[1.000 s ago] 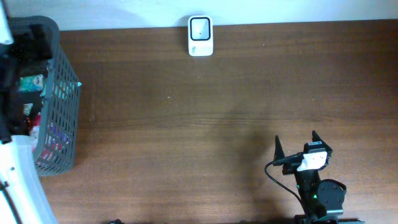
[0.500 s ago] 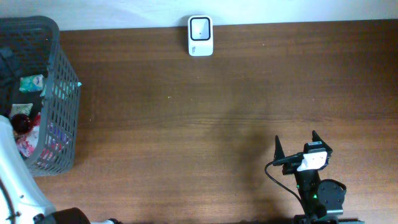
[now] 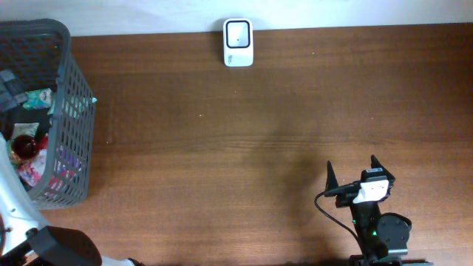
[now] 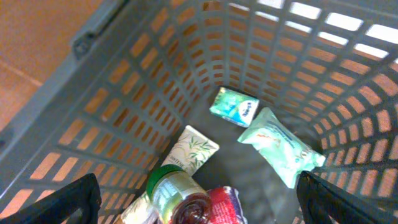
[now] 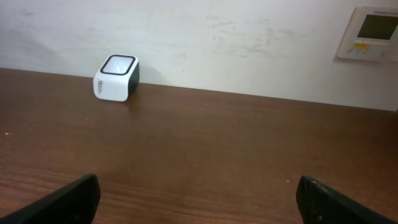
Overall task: Scan the item barcode
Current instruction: 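Reach the left gripper into the grey basket and grasp the purple-red pack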
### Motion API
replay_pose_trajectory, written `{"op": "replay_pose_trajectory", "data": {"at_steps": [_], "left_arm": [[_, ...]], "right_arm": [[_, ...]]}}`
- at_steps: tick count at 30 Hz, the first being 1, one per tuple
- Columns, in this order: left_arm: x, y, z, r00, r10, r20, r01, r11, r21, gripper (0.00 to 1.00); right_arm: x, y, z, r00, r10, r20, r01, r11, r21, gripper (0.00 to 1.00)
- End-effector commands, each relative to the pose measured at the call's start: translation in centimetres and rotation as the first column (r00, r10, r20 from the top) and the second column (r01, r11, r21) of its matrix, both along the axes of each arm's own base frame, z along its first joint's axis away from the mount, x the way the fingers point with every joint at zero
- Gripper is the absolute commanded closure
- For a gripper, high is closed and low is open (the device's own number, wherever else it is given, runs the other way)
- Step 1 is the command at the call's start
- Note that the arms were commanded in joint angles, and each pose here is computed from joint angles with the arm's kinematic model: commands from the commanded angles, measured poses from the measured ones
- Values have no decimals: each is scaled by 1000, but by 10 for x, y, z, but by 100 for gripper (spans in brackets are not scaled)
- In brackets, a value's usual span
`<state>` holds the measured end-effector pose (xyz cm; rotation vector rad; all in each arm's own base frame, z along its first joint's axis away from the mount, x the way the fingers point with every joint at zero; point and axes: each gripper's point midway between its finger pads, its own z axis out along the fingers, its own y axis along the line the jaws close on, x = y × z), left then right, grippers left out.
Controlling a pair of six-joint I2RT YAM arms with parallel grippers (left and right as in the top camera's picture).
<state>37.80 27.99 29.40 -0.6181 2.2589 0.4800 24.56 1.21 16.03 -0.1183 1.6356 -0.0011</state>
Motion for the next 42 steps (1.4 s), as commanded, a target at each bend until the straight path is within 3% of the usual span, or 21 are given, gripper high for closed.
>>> {"op": "replay_pose_trajectory", "data": {"at_steps": [1, 27, 33, 34, 38, 42], "left_arm": [[-5, 13, -3, 999, 48, 19, -48, 998, -28, 1], [2, 28, -34, 997, 65, -30, -67, 996, -60, 0], [-6, 22, -92, 980, 53, -189, -85, 983, -165, 5], [-6, 22, -98, 978, 56, -202, -92, 980, -177, 1], [-10, 17, -109, 971, 134, -200, -184, 949, -255, 1], [-4, -17, -117, 985, 19, -174, -91, 903, -419, 1]], "right_arm": [[0, -2, -3, 1000, -7, -3, 7, 1000, 4, 1], [0, -2, -3, 1000, -7, -4, 7, 1000, 4, 1], [0, -2, -3, 1000, -7, -4, 7, 1000, 4, 1], [0, -2, -3, 1000, -7, -4, 7, 1000, 4, 1], [0, -2, -3, 1000, -7, -4, 7, 1000, 4, 1], [0, -2, -3, 1000, -7, -4, 7, 1000, 4, 1]]}}
